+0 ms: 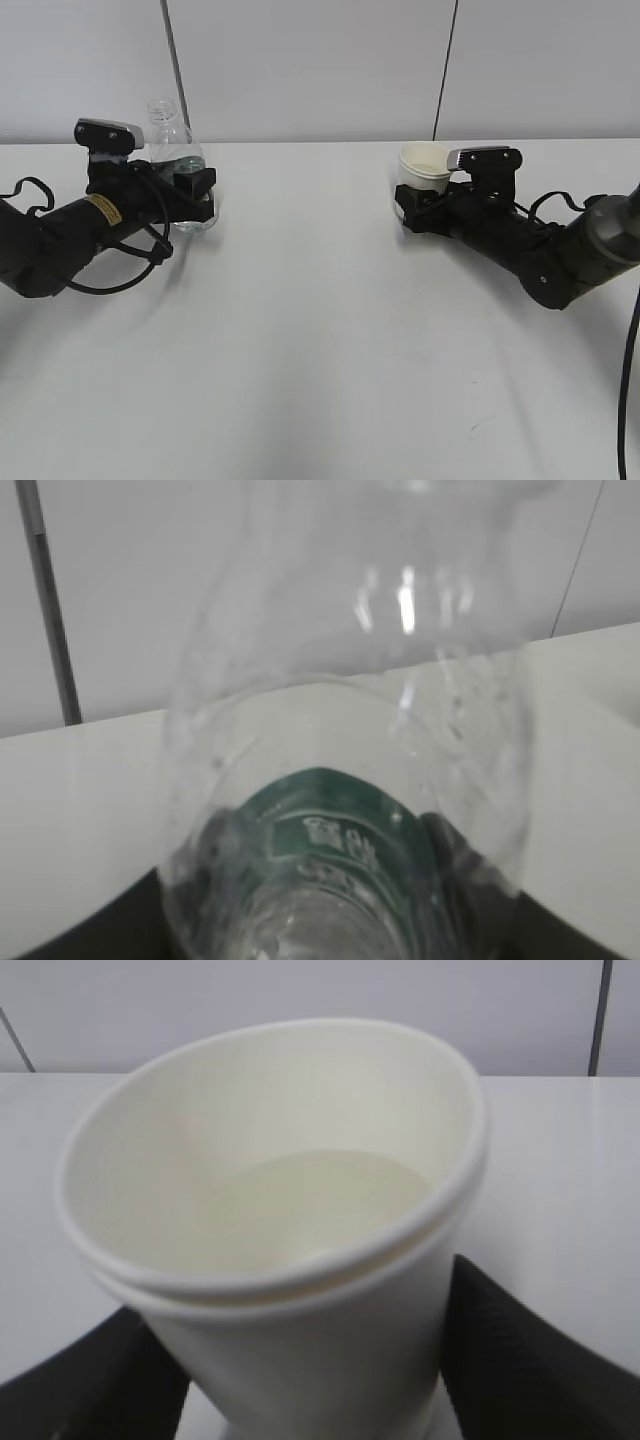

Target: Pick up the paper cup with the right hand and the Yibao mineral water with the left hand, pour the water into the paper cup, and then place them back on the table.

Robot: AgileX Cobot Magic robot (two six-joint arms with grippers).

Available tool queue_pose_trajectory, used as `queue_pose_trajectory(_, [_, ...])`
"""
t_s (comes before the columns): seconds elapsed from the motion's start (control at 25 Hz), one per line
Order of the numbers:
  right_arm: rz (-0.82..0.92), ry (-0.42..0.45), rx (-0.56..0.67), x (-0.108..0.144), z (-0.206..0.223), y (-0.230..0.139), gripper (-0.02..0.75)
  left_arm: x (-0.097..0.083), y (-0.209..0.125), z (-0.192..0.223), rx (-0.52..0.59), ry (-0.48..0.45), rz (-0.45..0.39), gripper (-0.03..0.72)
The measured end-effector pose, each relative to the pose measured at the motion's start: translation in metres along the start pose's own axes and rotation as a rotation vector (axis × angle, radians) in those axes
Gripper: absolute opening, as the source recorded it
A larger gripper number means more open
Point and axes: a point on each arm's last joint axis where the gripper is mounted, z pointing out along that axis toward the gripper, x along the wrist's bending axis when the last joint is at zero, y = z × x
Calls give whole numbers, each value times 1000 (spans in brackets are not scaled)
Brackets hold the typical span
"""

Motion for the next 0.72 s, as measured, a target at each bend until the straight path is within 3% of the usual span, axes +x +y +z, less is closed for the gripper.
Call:
queue_pose_trajectory(0.44, [0, 1, -4, 0, 0, 0, 551, 0, 0, 0, 0, 0, 0, 347])
queue_pose_trajectory(0.72, [-21, 26, 5, 2, 0, -1, 609, 0, 0, 0, 0, 0, 0, 347])
